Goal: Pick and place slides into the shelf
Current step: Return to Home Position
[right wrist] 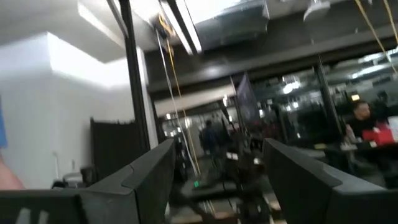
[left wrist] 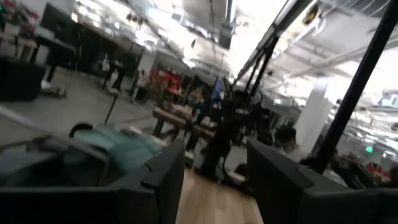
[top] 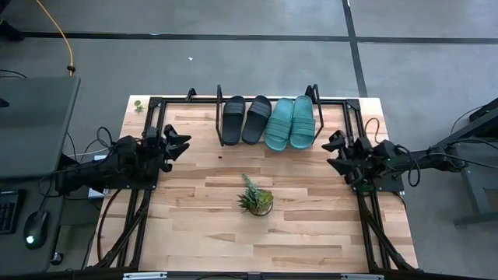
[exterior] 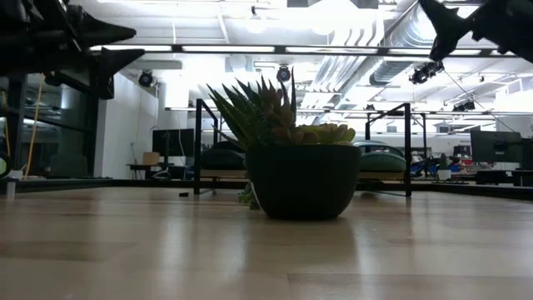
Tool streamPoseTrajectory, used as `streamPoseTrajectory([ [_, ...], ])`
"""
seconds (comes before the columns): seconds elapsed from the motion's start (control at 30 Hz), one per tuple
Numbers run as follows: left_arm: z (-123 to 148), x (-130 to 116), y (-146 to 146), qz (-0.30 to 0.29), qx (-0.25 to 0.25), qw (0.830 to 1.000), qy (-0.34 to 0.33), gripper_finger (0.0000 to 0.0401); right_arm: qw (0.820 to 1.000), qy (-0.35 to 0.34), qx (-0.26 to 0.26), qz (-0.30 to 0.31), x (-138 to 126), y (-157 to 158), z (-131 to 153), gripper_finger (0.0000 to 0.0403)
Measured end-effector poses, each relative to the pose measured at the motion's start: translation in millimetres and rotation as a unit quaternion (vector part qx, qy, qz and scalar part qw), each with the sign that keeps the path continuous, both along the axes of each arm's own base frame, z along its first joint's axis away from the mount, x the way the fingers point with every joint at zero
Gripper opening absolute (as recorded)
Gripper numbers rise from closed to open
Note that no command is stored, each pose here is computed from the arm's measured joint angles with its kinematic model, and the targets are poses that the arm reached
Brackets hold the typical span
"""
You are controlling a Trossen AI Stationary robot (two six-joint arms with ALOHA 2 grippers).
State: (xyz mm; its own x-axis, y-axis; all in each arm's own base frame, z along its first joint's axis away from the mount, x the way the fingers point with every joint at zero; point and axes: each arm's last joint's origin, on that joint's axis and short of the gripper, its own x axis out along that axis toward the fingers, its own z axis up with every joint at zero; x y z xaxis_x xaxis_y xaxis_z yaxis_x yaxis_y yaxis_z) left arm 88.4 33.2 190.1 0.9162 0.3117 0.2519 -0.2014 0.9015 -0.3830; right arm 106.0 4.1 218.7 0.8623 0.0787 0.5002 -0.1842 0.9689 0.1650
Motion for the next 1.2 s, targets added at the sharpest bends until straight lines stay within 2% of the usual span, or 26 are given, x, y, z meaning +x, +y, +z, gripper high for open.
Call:
streamPoseTrajectory([
  [0.13,-5,1,0,-0.003,-0.012,1.000,0.024,0.0157,0.999,0.047,-0.004,-0.002,4,0,-8,0.0235],
  [0.3,-11,2,1,-0.003,-0.023,0.998,0.051,0.0156,0.990,0.141,0.001,0.002,10,0,-25,0.0235],
  [0.43,-12,2,1,-0.006,-0.022,0.998,0.060,0.0156,0.972,0.231,0.030,0.011,13,0,-42,0.0235],
  [0.6,-12,2,0,0.003,0.029,0.997,0.078,0.0157,0.947,0.316,0.055,0.014,12,0,-59,0.0235],
  [0.8,-12,2,1,0.024,0.097,0.990,0.101,0.0156,0.931,0.360,0.057,0.012,11,0,-68,0.0235],
  [0.9,-14,2,2,0.042,0.092,0.989,0.112,0.0156,0.922,0.382,0.057,0.011,10,0,-72,0.0235],
  [1.03,-23,2,2,0.035,0.072,0.985,0.152,0.0156,0.912,0.407,0.056,0.009,9,0,-78,0.0235],
  [1.2,-24,3,2,0.031,0.068,0.985,0.157,0.0156,0.909,0.413,0.049,0.008,8,0,-79,0.0235],
])
